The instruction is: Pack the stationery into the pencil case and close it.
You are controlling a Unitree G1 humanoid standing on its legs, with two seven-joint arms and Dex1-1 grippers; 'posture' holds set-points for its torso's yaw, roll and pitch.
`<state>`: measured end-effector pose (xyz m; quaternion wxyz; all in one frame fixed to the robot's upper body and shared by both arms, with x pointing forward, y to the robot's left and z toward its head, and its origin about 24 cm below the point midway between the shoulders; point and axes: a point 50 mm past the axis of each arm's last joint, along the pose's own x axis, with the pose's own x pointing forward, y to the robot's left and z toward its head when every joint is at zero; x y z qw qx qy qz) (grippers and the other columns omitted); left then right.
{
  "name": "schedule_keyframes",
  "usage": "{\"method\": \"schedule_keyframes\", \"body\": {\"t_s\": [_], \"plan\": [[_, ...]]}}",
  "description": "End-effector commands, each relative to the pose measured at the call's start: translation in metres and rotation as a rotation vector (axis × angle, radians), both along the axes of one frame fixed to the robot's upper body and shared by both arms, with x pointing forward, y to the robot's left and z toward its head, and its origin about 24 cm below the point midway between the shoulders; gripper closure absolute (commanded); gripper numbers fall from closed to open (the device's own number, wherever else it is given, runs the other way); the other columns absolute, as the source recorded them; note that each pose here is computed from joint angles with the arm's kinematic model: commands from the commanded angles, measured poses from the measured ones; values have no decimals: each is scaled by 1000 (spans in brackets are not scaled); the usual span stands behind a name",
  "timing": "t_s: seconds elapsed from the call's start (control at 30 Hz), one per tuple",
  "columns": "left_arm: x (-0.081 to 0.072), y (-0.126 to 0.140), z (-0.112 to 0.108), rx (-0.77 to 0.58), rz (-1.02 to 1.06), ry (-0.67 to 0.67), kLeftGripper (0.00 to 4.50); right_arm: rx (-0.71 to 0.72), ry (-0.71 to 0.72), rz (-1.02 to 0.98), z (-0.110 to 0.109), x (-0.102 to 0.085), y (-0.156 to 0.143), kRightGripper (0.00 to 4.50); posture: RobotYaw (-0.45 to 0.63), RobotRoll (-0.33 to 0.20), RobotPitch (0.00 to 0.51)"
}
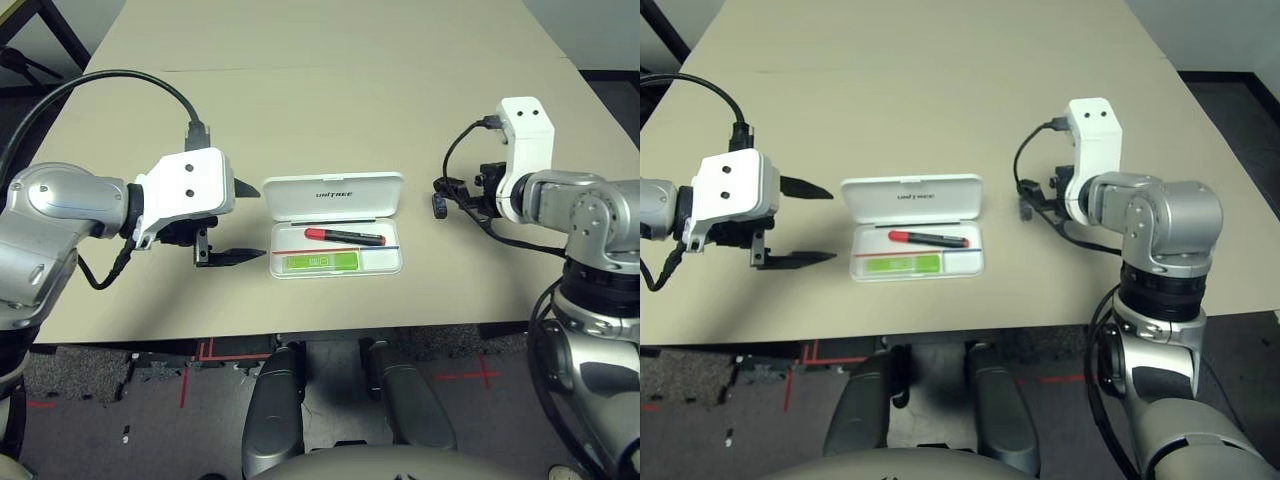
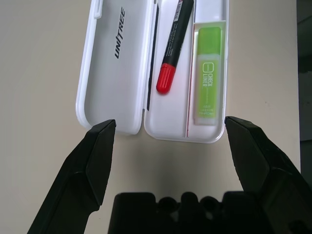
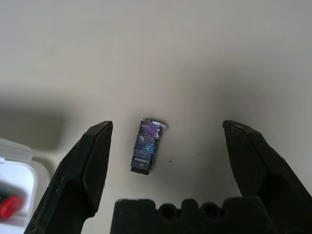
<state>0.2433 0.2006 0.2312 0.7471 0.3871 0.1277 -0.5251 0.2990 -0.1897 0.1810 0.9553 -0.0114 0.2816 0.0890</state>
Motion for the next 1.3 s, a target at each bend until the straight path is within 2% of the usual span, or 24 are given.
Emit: {"method": "schedule_keyframes", "body": {"t_s": [0.03,0.37,1.07,1.17,1.3], "plan": [[0,-4,-2,0,-10,9,7,0,29,-8,-10,-5,4,0,5,0,246],[0,-7,-5,-1,-12,15,7,-8,72,-24,-24,-7,11,0,5,0,256],[-1,-6,-5,22,-9,21,7,-39,57,20,-50,8,19,0,24,0,243],[-1,-7,-4,24,-8,23,0,-38,56,28,-50,8,20,591,25,0,244],[-1,-7,-4,28,-6,26,0,-41,57,37,-49,8,20,2087,25,0,245]]}}
